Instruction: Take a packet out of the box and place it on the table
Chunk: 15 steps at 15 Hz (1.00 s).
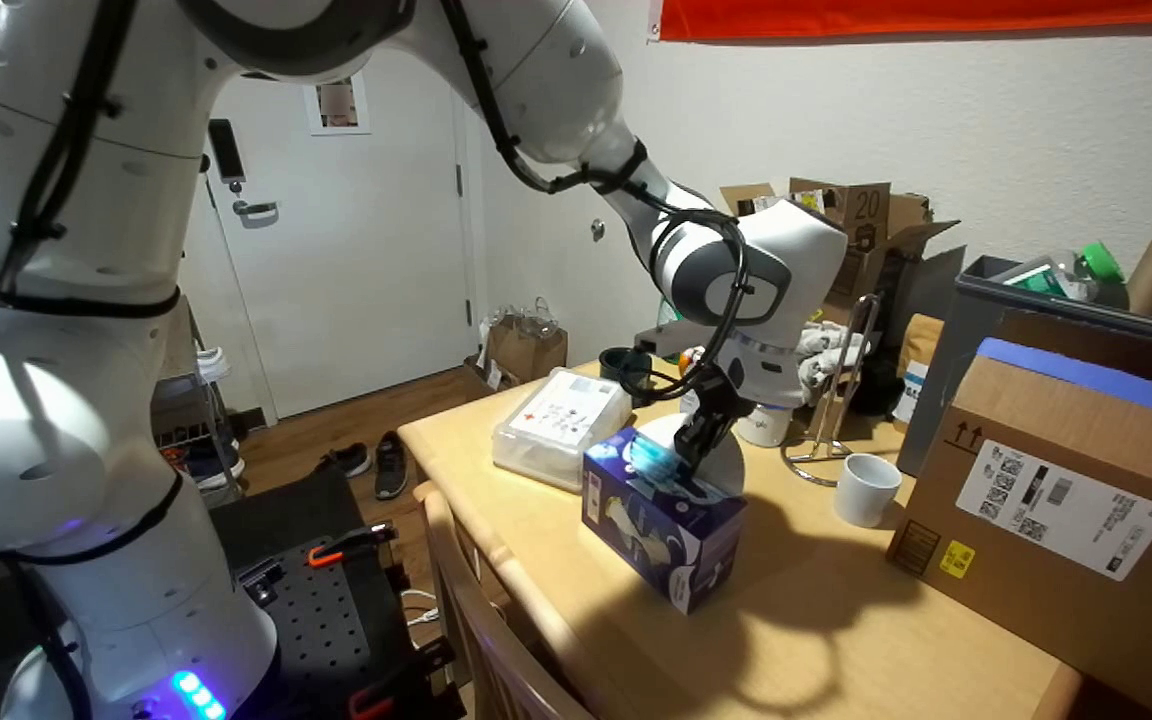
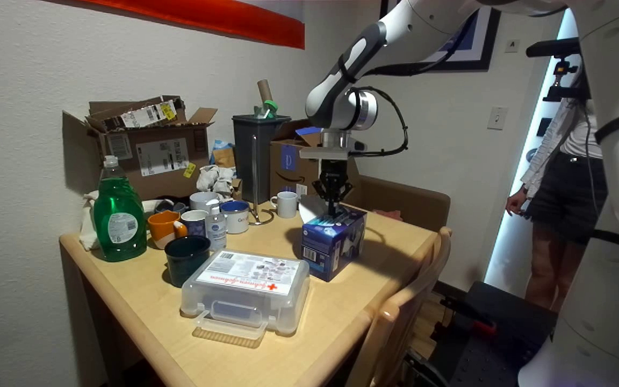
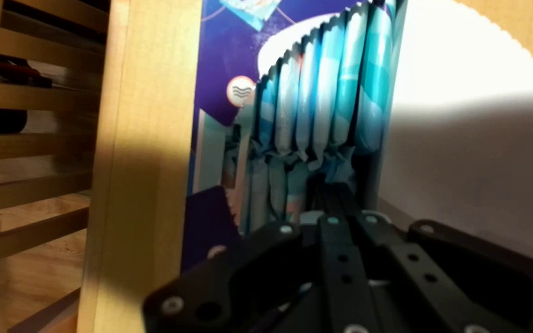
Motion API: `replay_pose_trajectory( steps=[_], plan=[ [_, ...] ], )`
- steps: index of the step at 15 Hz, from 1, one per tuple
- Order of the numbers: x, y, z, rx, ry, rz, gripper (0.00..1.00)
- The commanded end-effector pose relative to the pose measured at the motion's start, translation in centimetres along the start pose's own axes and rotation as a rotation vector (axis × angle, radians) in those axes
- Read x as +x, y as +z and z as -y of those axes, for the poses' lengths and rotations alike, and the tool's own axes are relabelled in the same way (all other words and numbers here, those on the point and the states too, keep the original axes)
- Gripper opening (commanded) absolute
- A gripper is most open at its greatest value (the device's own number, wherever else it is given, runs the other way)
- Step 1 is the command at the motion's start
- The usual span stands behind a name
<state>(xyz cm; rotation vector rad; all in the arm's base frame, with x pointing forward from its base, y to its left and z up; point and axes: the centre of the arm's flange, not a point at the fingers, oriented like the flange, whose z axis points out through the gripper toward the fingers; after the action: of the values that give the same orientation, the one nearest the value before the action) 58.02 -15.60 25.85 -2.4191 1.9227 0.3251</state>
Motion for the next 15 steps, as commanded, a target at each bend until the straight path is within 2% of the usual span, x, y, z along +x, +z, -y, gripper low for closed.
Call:
replay_pose_trajectory(
  steps=[1, 5, 10, 11, 12, 14, 15],
  plan=[
    [-1.7, -1.9, -0.3, -0.006, 0.037, -0.058, 0.0],
    [-3.3, -2.5, 0.3, -0.033, 0.072, -0.141, 0.0],
    [-4.7, -1.4, 1.1, -0.085, 0.113, -0.226, 0.0],
    [-4.7, -1.2, 1.2, -0.088, 0.106, -0.223, 0.05],
    [-4.8, -1.1, 1.2, -0.089, 0.092, -0.204, 0.14],
    [-4.6, -0.7, 1.1, -0.088, 0.072, -0.176, 0.15],
    [-4.5, -0.5, 1.1, -0.091, 0.068, -0.165, 0.25]
  ],
)
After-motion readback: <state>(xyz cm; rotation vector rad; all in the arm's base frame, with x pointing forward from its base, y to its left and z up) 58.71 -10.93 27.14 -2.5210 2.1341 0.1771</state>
